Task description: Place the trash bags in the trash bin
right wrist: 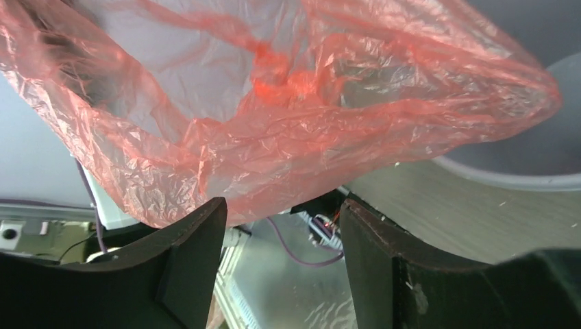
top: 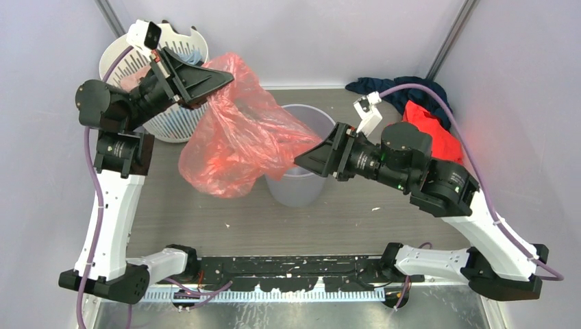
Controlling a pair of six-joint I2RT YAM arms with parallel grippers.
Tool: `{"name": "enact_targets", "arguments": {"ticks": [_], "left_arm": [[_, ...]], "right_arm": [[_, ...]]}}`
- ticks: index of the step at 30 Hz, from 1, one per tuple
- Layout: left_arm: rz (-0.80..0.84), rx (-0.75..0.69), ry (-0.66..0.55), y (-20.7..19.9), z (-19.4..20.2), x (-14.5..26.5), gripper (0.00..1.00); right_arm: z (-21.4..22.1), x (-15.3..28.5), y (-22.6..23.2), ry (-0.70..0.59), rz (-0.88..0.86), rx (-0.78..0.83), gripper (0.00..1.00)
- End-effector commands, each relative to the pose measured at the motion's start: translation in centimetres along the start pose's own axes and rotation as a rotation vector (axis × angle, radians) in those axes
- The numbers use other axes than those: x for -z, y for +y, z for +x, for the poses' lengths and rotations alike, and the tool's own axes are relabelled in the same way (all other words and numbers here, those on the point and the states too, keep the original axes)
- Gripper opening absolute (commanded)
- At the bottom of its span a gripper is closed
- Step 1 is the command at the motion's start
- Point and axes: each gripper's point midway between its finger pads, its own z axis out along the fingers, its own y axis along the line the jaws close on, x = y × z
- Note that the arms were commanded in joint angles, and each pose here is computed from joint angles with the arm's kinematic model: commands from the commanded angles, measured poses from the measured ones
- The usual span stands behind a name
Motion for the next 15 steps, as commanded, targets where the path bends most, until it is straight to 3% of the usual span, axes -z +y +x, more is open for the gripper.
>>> {"name": "enact_targets", "arguments": {"ticks": [1,7,15], "left_arm": [[0.118,-0.093,0.04,-4.2,1.3,0.6,0.0],[0.173,-0.092,0.072,-6.2,2.1,0.5,0.0],[0.229,-0.097,0.131,-9.1,4.5,1.4,0.0]], "right_arm": [[-0.9,1.9,3.6,-0.037,-0.182,-0.151,0.66],[0.8,0.8,3.5,0.018,-0.226,-0.318,0.63],[1.2,-0.4,5.0,0.071,-0.259,-0.349,0.63]]}}
